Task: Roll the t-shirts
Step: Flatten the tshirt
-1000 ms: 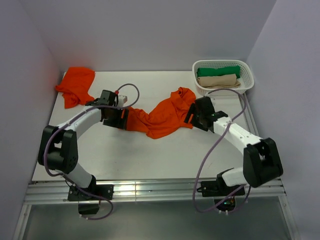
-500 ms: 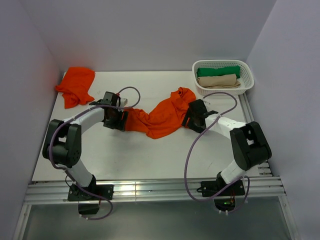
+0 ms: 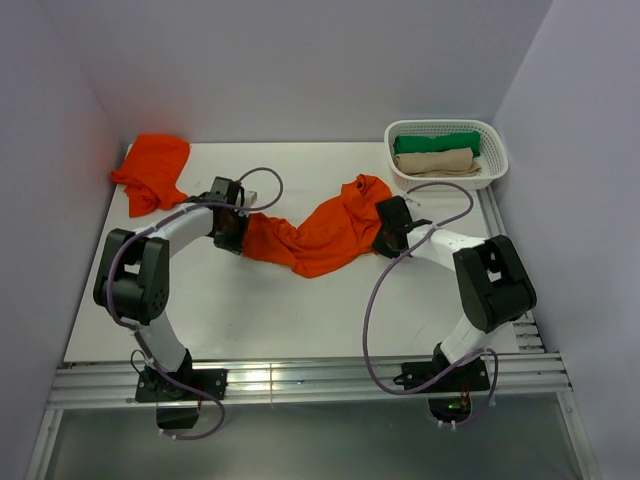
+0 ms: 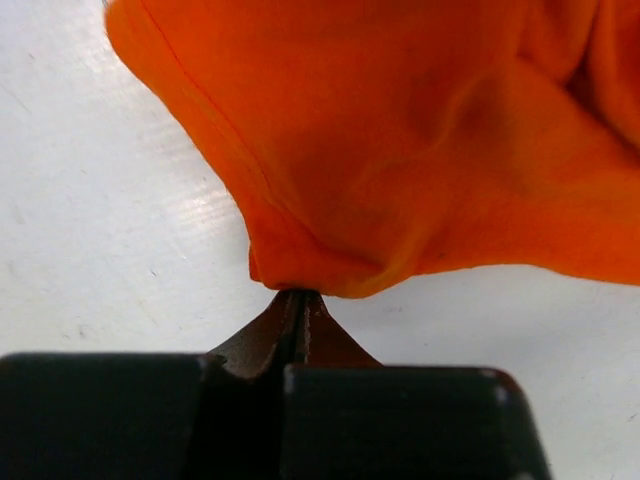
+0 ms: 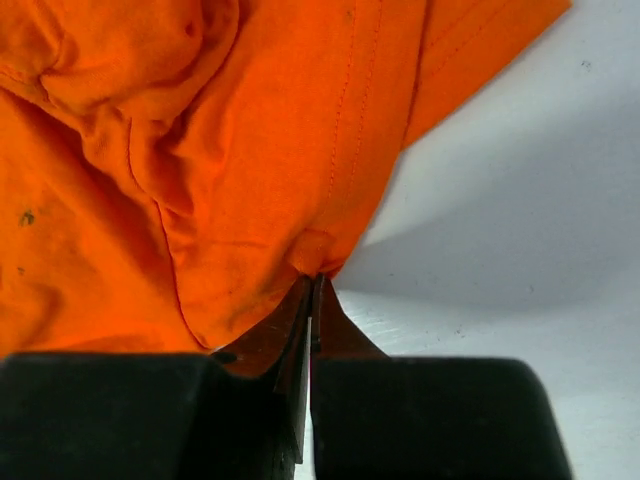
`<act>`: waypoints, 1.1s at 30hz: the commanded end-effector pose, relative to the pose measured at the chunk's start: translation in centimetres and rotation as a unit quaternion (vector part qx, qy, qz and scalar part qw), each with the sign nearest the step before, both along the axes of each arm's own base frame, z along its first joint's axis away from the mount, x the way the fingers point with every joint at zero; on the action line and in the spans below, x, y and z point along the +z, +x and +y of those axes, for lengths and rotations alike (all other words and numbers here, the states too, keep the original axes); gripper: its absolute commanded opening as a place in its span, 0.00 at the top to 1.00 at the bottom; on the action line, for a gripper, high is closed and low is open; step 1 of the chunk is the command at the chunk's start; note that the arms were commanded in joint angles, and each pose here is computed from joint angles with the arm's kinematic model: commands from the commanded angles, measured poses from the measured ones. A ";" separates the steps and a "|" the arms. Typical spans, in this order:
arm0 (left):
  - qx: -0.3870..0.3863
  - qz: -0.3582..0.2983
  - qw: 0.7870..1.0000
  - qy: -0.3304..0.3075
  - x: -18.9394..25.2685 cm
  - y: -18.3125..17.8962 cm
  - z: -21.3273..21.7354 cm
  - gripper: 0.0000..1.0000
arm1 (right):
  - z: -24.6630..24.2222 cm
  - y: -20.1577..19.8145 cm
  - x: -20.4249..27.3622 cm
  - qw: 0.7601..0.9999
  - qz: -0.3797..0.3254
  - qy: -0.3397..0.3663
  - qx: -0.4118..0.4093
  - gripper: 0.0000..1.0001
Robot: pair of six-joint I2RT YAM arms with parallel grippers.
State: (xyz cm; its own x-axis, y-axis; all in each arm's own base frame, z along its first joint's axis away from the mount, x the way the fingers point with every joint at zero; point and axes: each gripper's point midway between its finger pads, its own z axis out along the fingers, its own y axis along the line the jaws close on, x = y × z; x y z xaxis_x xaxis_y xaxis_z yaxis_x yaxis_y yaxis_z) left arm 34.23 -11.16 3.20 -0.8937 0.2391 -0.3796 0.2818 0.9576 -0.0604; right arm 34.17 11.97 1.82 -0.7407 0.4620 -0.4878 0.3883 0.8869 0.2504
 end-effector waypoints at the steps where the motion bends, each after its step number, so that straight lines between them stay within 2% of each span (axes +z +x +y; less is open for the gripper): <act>1: 0.001 -0.047 0.999 -0.014 3.2 2.4 -0.5 1.00 | 0.1 2.0 4.9 0.998 -0.065 0.020 -0.014 1.00; 4: 0.001 -0.069 0.997 -0.017 5.4 3.0 -0.3 1.00 | -0.6 1.3 7.9 0.996 -0.088 0.016 -0.020 1.00; 8: -0.002 -0.084 0.996 -0.023 7.8 3.0 0.3 1.00 | -1.8 0.3 14.5 0.988 -0.151 0.020 -0.031 1.00; 13: -0.004 -0.092 0.995 -0.025 9.9 3.2 1.7 1.00 | -2.6 -0.8 18.9 0.984 -0.175 0.014 -0.030 1.00; 19: -0.003 -0.090 0.995 -0.031 10.9 2.8 2.8 1.00 | -3.0 -2.2 22.5 0.976 -0.212 0.031 -0.031 1.00; 24: -0.009 -0.082 0.995 -0.051 12.0 3.0 2.7 1.00 | -3.2 -2.2 24.0 0.976 -0.215 0.022 -0.025 1.00; 29: -0.010 -0.116 0.991 -0.069 16.2 5.0 2.4 1.00 | -3.0 -1.0 25.7 0.975 -0.220 0.006 -0.012 1.00; 33: -0.002 -0.137 0.986 -0.091 19.6 6.3 2.2 1.00 | -2.6 0.7 30.4 0.966 -0.257 0.000 -0.001 1.00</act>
State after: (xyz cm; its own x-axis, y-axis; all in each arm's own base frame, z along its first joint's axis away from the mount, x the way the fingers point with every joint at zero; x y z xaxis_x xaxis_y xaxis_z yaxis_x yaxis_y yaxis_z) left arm 40.04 -8.64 19.87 -0.7745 0.1687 -0.6096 0.2993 0.9468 -0.1183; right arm 33.62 9.86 27.88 -0.4692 0.4931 -0.7326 0.2512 0.8698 0.4246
